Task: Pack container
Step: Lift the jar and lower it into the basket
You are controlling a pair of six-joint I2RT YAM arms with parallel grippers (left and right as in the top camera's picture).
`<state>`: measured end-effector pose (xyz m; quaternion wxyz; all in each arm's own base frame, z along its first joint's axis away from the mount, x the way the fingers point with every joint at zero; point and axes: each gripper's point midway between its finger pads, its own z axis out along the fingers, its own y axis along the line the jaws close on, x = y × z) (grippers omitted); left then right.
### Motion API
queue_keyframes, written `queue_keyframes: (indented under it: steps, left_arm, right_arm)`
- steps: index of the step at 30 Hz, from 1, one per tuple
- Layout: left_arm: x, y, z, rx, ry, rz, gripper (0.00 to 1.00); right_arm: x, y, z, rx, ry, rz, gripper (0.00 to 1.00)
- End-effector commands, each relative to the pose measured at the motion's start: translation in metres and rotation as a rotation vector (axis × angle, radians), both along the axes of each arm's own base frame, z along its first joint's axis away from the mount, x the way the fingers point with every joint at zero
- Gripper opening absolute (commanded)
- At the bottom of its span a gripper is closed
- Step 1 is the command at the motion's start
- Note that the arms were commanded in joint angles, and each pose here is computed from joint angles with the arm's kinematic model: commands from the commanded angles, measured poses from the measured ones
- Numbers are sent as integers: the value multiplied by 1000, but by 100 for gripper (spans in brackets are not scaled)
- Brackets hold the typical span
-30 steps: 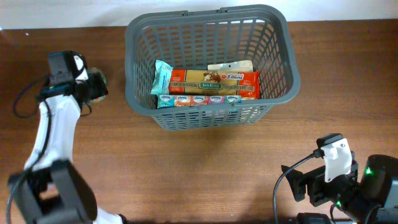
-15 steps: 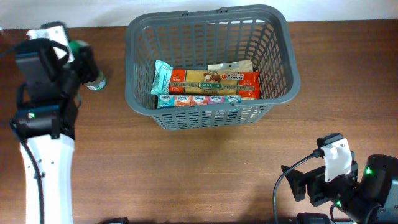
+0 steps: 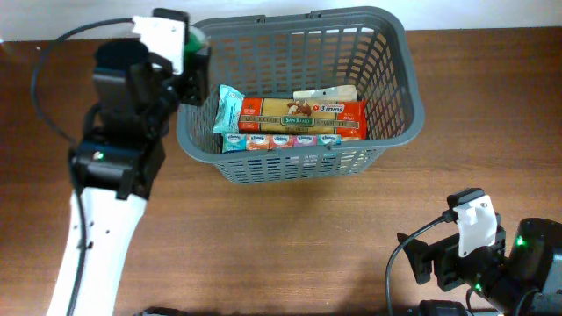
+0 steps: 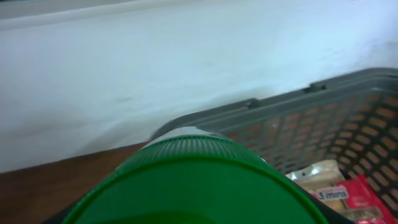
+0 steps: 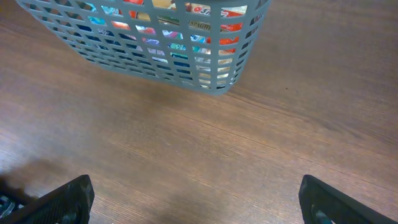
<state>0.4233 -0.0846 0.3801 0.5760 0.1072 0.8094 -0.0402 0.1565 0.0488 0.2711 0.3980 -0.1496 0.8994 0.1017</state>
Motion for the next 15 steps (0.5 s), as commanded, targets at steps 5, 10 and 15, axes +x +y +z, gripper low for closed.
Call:
queue_keyframes:
  steps: [5,10,15]
  left_arm:
    - [27,-51,-40,31,74,-118,24]
    - [46,-69,-79,48,140,-142,25]
    - [53,-71,-97,50,180,-139,30]
  right_arm:
    - [1,-2,-1,5,4,-16,99]
    - [1,-2,-1,5,4,-16,99]
    - [1,-2,-1,5,4,-16,99]
